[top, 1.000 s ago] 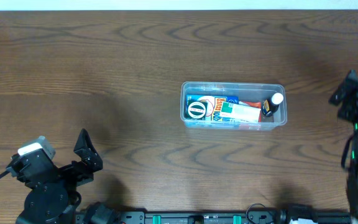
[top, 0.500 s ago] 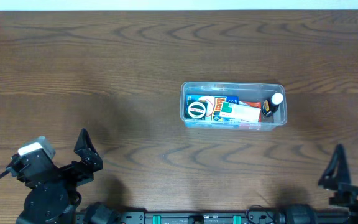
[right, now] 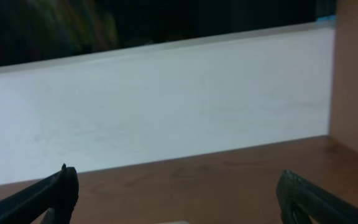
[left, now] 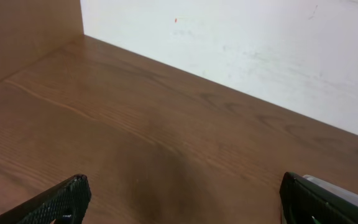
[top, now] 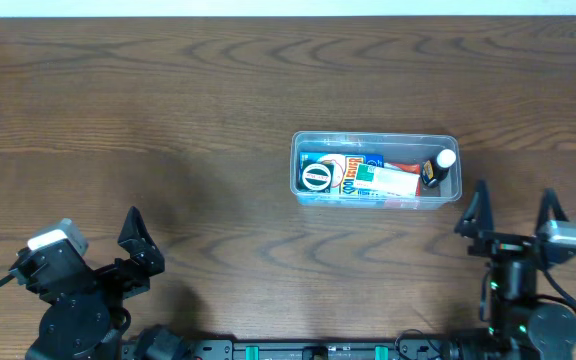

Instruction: Pack container

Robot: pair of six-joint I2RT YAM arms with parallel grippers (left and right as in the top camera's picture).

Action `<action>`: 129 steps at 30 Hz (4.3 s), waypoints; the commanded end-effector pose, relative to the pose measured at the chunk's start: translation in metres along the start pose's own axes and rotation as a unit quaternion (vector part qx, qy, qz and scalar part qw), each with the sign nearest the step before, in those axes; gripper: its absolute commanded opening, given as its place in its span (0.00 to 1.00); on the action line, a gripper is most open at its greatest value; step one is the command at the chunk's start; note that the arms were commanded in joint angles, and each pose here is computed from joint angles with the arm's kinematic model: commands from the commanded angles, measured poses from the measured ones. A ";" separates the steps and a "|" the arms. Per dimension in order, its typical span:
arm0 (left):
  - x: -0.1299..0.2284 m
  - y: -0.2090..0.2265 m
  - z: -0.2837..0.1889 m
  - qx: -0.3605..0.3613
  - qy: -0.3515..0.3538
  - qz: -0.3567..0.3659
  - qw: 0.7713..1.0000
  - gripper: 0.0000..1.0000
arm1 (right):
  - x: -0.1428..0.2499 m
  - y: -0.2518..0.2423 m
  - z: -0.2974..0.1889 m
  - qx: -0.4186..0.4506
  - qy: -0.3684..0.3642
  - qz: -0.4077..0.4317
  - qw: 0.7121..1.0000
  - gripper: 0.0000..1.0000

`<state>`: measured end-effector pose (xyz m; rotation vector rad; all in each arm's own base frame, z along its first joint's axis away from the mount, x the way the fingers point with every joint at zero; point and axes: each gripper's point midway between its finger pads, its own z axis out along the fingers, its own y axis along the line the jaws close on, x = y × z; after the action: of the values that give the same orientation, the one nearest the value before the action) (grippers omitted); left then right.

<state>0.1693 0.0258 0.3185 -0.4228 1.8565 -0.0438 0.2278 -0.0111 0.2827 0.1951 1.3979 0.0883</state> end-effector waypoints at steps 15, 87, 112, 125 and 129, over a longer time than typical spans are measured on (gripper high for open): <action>-0.001 0.003 0.000 -0.008 -0.002 0.001 1.000 0.98 | 0.092 0.002 0.002 -0.042 0.049 0.004 0.998 0.99; 0.134 -0.046 0.099 0.165 -0.060 -0.124 0.977 0.98 | 0.128 -0.003 -0.004 -0.038 0.123 -0.035 0.991 0.99; 0.159 -0.023 0.117 0.134 -0.062 0.005 0.989 0.98 | 0.128 -0.003 -0.004 -0.038 0.123 -0.035 0.991 0.99; 0.165 -0.030 0.116 0.162 -0.071 0.172 0.969 0.98 | 0.128 -0.003 -0.004 -0.038 0.123 -0.035 0.991 0.99; 0.165 -0.030 0.116 0.162 -0.072 0.177 0.968 0.98 | 0.128 -0.003 -0.004 -0.038 0.123 -0.035 0.991 0.99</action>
<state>0.2424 -0.0285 0.1551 0.0391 1.6794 -0.1102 0.2463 0.0086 0.1580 0.0827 1.6418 0.1152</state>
